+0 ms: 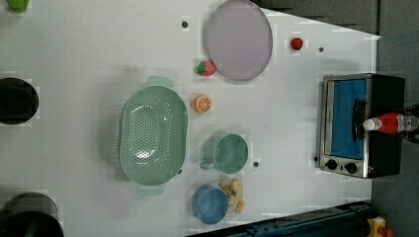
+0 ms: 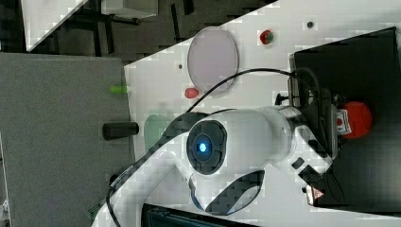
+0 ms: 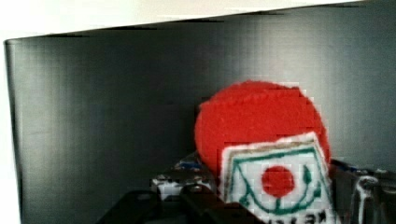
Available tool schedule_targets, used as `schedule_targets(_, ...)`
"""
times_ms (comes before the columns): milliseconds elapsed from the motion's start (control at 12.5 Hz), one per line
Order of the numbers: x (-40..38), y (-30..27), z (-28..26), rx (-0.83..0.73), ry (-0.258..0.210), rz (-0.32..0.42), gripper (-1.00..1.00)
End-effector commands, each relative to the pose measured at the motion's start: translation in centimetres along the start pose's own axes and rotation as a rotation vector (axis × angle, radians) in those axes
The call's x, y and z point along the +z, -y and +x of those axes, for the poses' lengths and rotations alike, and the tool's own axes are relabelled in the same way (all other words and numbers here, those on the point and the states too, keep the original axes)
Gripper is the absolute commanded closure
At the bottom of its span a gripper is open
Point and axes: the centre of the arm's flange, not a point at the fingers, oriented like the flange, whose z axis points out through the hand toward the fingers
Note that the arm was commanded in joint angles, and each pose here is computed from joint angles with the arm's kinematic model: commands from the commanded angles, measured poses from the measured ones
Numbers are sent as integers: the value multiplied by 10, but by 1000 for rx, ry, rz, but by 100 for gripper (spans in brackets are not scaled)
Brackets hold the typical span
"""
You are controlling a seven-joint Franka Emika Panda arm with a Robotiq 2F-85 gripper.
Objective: Pick Ketchup from oven and place it on table.
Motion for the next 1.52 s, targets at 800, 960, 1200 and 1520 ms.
schedule_targets(800,-253,51,-105,-312,28,64,-27)
schedule_targets(960,-271,57,-161,-418,61,35,-27)
schedule_targets(1200,-276,68,-264,-602,109,1,-27)
schedule_targets(1520,-243,64,-376,-794,155,-69,-27)
